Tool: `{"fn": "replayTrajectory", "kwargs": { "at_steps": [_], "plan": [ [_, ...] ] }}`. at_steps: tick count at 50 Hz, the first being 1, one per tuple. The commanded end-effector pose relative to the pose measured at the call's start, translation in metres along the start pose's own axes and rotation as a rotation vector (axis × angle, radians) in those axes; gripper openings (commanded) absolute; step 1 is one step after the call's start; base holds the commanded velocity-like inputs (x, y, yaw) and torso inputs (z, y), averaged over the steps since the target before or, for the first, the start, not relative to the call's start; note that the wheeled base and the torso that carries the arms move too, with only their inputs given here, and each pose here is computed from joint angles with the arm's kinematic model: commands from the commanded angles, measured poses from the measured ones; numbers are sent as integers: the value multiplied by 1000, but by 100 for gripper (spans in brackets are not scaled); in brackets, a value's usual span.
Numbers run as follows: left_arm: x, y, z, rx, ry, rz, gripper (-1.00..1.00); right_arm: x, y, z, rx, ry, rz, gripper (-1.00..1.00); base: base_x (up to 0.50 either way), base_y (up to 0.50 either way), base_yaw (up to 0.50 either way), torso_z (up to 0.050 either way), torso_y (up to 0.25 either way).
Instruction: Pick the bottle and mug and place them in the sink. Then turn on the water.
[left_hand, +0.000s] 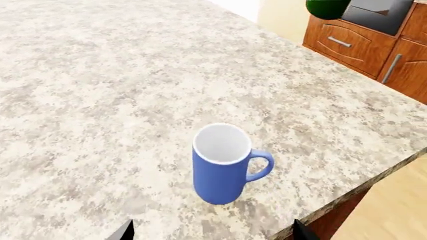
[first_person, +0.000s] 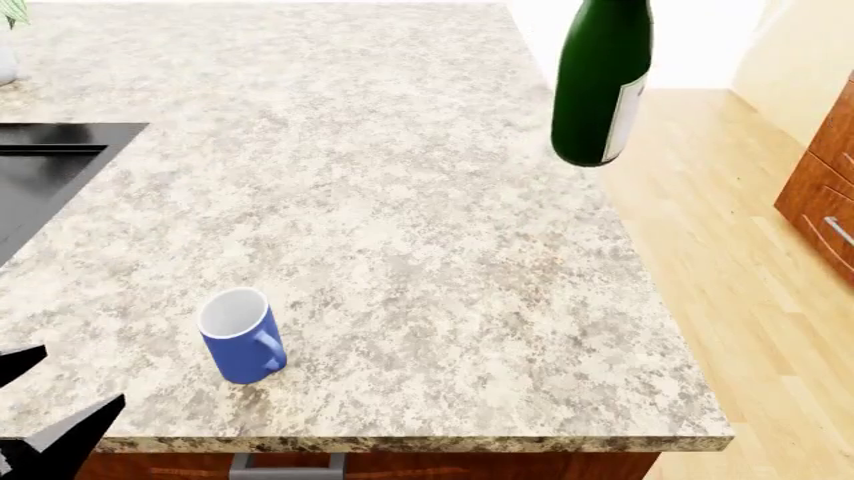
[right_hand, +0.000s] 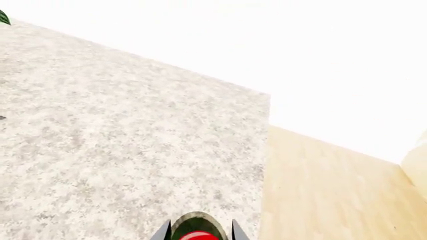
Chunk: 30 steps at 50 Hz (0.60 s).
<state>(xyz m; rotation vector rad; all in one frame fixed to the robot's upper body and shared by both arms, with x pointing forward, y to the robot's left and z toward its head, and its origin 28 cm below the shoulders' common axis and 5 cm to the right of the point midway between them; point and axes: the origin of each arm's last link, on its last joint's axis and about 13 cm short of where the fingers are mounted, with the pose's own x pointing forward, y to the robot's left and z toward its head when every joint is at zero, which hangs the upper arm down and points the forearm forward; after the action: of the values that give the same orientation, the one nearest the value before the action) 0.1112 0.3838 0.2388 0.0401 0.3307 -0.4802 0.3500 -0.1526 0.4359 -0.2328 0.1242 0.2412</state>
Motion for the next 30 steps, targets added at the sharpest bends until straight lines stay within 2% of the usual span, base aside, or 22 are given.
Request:
{"fn": "replayTrajectory", "kwargs": {
  "at_steps": [1,15,30],
  "plan": [
    [-2,-1,-7,24,64,-45,100,-3,-1,5,-1,-34,-19,-100,0,0,0,0,0],
    [34,3,6,87,87,-81,100,-5,-1,4,-2,-23,-25,-100,0,0,0,0,1],
    [59,7,14,123,102,-115,100,-6,0,3,-5,-13,-26,-100,0,0,0,0,1]
  ]
}}
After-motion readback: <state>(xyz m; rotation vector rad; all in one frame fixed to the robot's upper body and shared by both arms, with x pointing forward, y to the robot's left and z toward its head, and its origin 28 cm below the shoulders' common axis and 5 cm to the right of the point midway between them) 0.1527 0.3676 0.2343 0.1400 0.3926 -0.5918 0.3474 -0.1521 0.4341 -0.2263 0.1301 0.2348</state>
